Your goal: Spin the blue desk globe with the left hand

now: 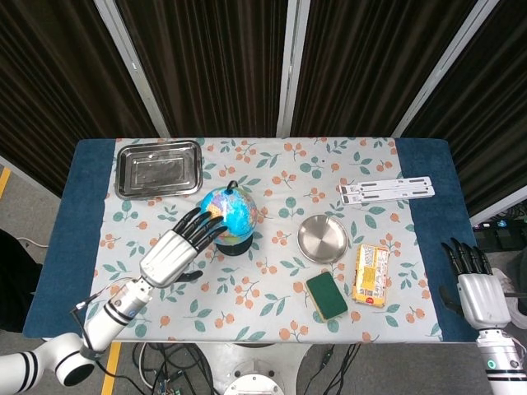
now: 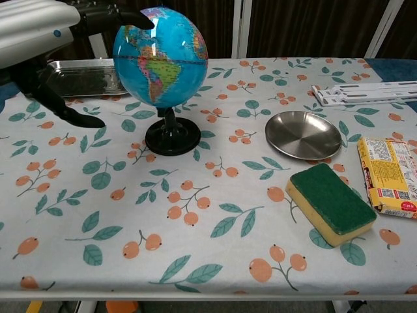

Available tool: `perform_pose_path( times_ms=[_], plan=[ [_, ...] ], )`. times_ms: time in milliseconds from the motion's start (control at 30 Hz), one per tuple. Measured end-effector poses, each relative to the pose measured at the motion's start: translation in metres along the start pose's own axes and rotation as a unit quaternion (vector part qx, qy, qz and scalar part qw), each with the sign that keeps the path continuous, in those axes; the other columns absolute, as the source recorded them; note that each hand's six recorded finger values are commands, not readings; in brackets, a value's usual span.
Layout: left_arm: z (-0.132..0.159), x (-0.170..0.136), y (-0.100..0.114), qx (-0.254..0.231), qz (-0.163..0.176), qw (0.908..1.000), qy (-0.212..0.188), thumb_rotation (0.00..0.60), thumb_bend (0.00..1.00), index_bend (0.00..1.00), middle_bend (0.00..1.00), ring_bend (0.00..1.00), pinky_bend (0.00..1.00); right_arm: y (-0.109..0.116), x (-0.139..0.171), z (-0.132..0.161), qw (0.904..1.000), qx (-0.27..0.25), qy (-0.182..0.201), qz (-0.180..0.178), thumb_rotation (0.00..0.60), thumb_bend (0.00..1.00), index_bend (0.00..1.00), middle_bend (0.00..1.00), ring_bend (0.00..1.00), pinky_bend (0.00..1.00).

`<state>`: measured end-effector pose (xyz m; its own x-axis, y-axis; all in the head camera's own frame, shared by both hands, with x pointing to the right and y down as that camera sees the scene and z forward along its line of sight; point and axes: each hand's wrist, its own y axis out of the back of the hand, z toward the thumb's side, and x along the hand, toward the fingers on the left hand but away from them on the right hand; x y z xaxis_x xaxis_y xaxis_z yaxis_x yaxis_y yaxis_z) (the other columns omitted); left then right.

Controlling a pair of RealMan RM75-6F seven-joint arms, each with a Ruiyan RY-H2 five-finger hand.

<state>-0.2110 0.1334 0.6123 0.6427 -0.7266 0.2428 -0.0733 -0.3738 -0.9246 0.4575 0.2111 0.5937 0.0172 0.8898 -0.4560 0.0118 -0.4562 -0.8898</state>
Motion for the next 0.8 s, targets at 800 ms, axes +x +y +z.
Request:
perform_pose_path(
  times_ms=[800],
  plan=[
    [0.010, -0.001, 0.015, 0.008, 0.041, 0.9988, -0.027, 0.600, 0.01, 0.09, 0.05, 0.00, 0.03, -0.002, -0.001, 0.000, 1.0000, -0.001, -0.001, 0.003, 0.600, 0.29, 0.00, 0.00, 0.00, 0.00]
  ],
)
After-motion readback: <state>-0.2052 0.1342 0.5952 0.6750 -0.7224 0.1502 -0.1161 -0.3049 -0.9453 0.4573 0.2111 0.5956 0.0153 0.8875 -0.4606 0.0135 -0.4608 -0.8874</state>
